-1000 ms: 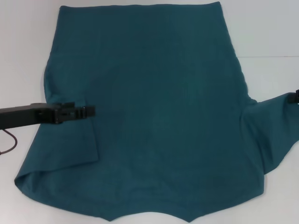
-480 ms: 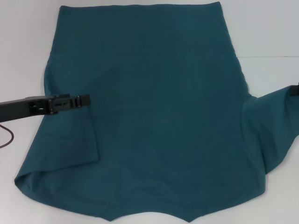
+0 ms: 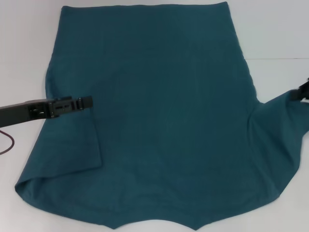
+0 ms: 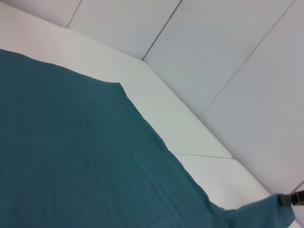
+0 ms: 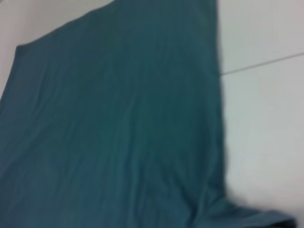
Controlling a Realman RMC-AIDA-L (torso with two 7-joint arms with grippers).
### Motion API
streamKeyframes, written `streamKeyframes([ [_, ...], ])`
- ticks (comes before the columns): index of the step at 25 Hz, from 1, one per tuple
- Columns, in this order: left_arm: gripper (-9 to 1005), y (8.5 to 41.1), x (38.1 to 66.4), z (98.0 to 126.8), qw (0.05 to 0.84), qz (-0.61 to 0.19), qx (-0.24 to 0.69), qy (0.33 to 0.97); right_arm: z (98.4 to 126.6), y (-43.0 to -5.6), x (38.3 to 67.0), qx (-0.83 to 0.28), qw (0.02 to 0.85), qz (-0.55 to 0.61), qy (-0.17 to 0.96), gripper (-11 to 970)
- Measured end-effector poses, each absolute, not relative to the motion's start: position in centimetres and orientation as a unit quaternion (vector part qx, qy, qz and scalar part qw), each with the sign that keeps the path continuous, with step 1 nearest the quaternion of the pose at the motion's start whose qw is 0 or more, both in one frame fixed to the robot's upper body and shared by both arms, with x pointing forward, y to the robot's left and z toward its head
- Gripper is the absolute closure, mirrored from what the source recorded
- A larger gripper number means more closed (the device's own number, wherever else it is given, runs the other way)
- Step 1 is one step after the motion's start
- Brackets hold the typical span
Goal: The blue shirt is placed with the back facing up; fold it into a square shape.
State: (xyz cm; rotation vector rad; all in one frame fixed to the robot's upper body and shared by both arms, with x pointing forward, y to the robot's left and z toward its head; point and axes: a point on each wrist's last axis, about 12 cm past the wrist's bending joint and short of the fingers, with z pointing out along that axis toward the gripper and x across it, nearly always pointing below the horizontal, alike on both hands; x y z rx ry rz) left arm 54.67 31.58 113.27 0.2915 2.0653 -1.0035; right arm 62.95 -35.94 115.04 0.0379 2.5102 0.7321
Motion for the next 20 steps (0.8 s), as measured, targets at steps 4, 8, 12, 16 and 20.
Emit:
streamKeyframes([
  [4,79,31.7,54.7,113.3,0.405,-0.398,0.113,0.815,114.3,-33.5,62.9,-0.009,0.235,0.292,0.927,957],
  [8,79,31.7,54.7,113.4,0.407,-0.397,0.112,0.815,114.3,-30.8,63.1,-0.038,0.217,0.311,0.924,957],
  [12,79,32.2,54.7,113.5,0.417,-0.397,0.100,0.811,114.5,-28.5,63.5,-0.065,0.200,0.316,0.925,956],
  [16,79,33.3,54.5,113.6,0.437,-0.395,0.071,0.805,114.7,-27.2,64.1,-0.067,0.199,0.317,0.925,956],
  [20,79,34.1,54.2,113.5,0.449,-0.391,0.049,0.802,114.4,-26.5,64.3,-0.060,0.197,0.319,0.925,956],
])
